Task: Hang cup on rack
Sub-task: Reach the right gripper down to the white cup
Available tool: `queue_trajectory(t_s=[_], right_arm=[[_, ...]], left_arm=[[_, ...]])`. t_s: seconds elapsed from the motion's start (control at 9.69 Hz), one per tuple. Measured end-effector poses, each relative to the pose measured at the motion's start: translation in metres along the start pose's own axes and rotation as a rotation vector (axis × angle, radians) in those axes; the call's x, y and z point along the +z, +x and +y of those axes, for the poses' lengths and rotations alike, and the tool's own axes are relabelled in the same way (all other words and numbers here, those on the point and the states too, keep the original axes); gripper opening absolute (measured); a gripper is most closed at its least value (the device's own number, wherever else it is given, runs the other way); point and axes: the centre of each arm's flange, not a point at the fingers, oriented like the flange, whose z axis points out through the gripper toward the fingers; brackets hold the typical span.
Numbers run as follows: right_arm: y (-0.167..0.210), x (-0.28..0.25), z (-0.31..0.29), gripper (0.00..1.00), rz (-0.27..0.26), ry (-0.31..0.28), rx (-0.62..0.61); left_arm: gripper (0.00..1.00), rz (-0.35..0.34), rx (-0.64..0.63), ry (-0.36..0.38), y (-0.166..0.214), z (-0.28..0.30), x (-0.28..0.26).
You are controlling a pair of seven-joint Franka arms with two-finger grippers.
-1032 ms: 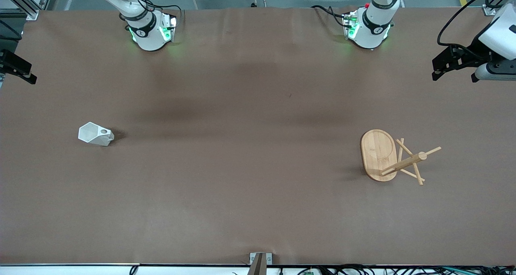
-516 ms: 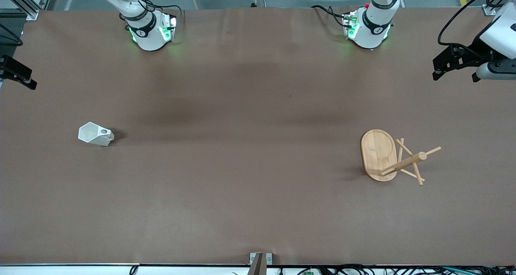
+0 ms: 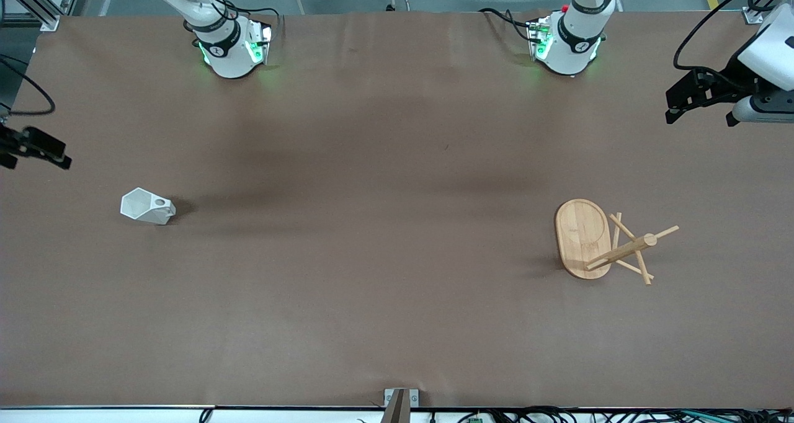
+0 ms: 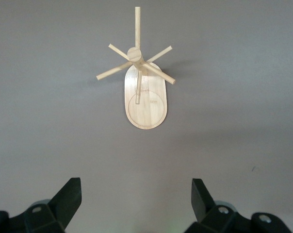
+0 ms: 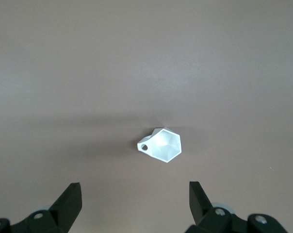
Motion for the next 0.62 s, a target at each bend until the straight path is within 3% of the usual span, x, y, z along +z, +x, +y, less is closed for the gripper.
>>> queue_trajectory(t_s=[0.31, 0.62], right_arm=[[0.004, 0.098, 0.051, 0.97, -0.009, 0.034, -0.066], [0.01, 0.181, 0.073, 0.92, -0.061, 0.044, -0.12]], left_arm=[[1.0, 0.001, 0.003, 0.0, 0.0, 0.002, 0.0], [1.0, 0.0, 0.002, 0.0, 0.0, 0.001, 0.0]])
